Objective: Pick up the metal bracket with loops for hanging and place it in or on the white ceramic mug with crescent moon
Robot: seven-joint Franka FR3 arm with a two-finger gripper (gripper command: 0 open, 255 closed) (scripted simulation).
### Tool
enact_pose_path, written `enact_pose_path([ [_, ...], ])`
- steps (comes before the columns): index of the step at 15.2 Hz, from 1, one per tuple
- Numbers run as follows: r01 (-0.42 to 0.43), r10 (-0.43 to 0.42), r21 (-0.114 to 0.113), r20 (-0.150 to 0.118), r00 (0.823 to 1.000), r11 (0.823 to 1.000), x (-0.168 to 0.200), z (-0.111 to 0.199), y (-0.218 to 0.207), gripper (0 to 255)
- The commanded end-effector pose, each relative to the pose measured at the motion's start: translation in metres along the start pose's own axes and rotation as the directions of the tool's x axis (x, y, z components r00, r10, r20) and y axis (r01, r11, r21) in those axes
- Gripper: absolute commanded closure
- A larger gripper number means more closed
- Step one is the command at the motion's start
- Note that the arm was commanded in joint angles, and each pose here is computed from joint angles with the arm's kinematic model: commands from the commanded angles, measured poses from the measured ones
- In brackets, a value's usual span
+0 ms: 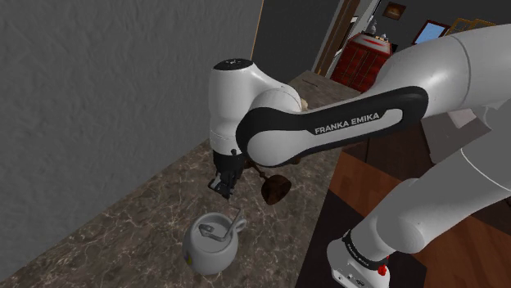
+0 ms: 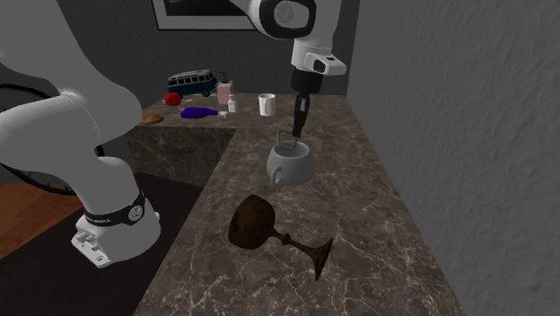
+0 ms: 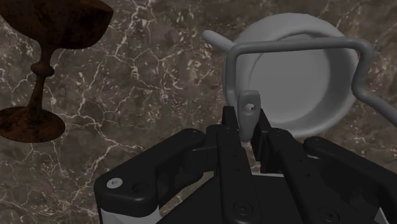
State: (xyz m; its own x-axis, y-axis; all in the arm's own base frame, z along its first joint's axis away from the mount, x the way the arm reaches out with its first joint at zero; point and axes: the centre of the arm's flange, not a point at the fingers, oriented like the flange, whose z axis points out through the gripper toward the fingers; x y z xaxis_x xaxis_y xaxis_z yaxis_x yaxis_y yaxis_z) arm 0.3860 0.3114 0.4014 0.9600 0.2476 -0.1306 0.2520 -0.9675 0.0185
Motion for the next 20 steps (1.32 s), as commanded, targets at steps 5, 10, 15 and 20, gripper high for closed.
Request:
enact_pose_path([
  [5,0.0,0.0,0.0,-0.001,1.0,1.0,0.005,0.032,-0.001,255],
  [10,0.0,0.0,0.0,-0.001,1.0,1.0,0.006,0.035,-0.001,255],
  [15,0.0,0.0,0.0,-0.001,1.0,1.0,0.006,0.035,-0.001,0],
  [20,0.0,0.0,0.0,-0.001,1.0,1.0,0.006,0.035,-0.001,0],
])
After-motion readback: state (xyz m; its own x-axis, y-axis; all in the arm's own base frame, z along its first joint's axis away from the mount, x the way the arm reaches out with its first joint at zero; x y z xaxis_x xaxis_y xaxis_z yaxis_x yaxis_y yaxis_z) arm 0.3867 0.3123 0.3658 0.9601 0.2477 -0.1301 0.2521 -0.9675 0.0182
